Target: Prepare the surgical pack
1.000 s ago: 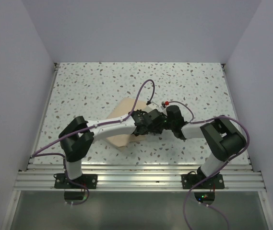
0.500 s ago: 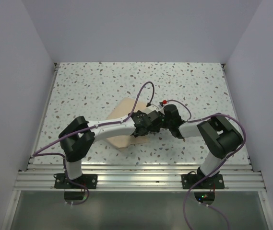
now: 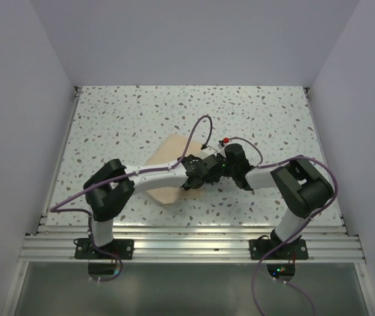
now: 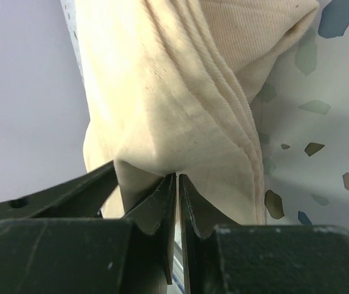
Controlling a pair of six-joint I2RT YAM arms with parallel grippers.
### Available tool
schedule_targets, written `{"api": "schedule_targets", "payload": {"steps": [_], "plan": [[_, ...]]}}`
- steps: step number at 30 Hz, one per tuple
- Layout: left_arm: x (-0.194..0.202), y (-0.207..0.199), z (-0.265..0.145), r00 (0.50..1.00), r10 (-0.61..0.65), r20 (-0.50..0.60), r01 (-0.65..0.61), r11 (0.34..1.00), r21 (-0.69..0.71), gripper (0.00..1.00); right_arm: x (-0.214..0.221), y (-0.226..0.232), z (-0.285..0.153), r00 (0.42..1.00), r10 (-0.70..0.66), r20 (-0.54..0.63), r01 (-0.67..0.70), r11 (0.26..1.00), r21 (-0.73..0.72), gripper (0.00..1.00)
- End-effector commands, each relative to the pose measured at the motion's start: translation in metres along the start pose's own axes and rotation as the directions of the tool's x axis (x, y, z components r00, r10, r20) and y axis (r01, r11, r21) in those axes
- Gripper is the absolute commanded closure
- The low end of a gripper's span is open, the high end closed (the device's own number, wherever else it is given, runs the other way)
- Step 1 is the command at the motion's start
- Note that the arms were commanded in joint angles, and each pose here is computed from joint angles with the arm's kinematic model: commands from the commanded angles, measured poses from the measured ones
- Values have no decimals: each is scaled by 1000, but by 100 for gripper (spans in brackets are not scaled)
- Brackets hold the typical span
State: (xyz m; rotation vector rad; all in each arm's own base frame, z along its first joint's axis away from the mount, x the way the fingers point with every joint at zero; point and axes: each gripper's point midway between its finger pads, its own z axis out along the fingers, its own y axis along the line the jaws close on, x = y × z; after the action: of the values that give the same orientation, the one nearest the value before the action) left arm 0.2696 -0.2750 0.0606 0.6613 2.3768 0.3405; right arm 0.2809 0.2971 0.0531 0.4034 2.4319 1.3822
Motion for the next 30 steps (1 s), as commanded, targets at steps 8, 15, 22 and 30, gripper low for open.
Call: {"api": "schedule_targets", "payload": {"steps": [8, 15, 22, 30], "plan": [[-3, 10, 0, 999, -24, 33, 25, 999, -34, 89, -5, -6, 5, 999, -30, 18, 30, 999, 21, 90], [-20, 19, -9, 999, -19, 37, 23, 996, -86, 100, -5, 13, 5, 999, -50, 20, 50, 999, -10, 90], [-32, 16, -16, 998, -33, 59, 36, 998, -51, 100, -7, 17, 8, 999, -50, 18, 50, 999, -7, 90], [-31, 17, -14, 996, -54, 67, 58, 997, -59, 100, -16, 26, 20, 999, -2, 49, 4, 999, -44, 94]]}}
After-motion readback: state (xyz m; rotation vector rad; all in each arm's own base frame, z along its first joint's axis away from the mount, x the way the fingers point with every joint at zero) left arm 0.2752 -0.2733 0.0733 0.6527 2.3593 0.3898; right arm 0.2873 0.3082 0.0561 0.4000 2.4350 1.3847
